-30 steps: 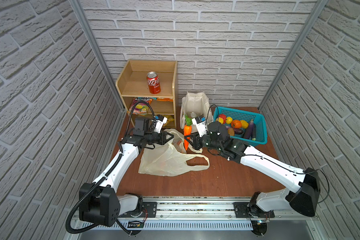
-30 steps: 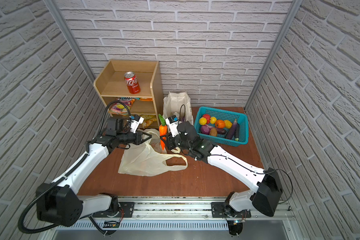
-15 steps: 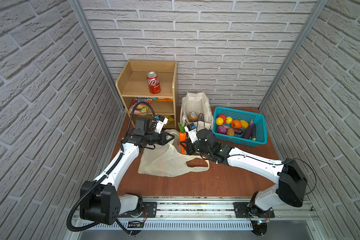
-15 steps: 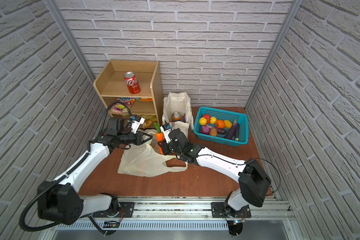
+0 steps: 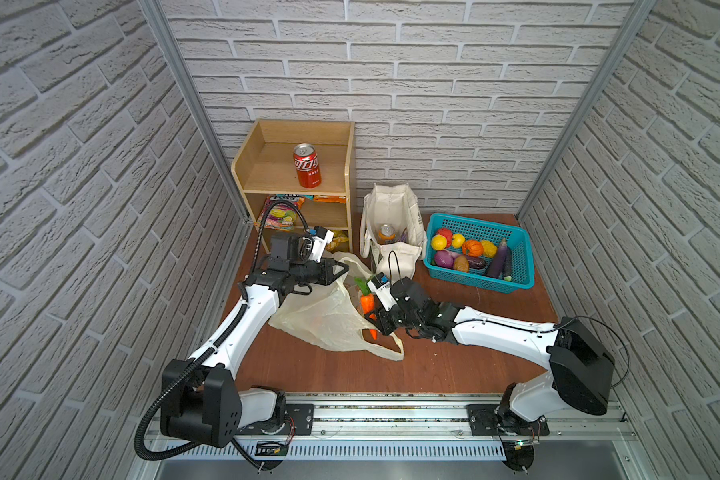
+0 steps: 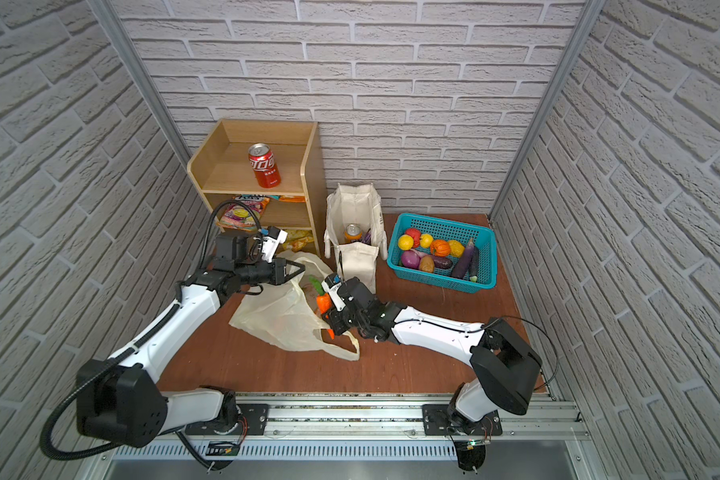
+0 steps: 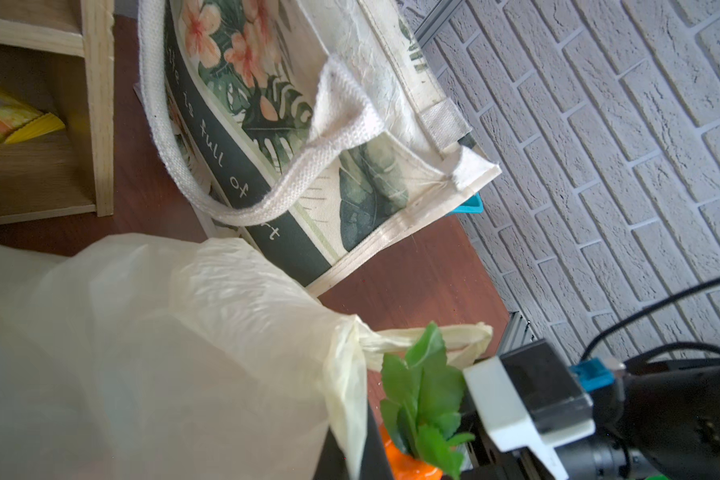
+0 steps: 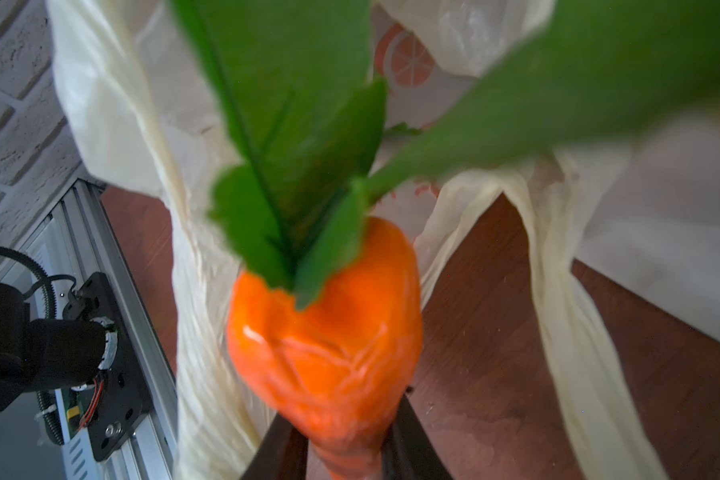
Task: Place the mixed food into the grocery bags and tie them
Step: 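Carry the carrot to the plastic bag opening with the right gripper, then lower the carrot into the bag held by the left gripper and release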
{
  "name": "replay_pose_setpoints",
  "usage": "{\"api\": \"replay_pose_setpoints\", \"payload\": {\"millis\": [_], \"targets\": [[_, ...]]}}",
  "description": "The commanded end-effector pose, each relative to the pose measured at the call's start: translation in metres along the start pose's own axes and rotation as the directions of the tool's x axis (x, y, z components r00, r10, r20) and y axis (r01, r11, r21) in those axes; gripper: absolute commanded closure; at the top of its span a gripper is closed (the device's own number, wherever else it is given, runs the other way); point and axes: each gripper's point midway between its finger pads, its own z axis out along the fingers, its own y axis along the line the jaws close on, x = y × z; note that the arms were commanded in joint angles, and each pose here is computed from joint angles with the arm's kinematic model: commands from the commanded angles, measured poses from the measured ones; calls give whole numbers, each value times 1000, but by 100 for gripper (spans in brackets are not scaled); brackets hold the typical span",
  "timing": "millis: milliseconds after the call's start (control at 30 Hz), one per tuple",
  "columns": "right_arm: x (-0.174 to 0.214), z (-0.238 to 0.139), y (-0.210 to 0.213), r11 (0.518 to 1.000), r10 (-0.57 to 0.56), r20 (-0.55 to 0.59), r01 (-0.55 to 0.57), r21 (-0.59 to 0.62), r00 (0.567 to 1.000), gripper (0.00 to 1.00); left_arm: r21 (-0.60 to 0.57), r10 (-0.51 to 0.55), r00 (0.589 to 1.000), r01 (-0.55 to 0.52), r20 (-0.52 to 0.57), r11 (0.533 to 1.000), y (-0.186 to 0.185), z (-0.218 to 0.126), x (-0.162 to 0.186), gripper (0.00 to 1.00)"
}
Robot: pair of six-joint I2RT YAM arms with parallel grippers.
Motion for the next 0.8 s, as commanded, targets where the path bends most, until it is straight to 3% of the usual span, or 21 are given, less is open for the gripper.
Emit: {"api": "replay_pose_setpoints", "payload": {"millis": [0,233,500,767], "targets": [[1,-2,13,998,-11,-21,9,-56,1000,84,-1,31,998,-31,49,1000,-2,-3,-13,100],[-1,18,21,997,14,-107,-21,-72,994,82,29,19,999,-20,43,999,-8,0,-12,100],[-47,23,28,995,60,-95,-67,-70,994,81,67,20,1000,-21,5,998,-16,7,-2,100],[-94,31,8,952,290,41,-284,-110,956,81,85,32,999,-31,-6,996,-24,11,1,100]]}}
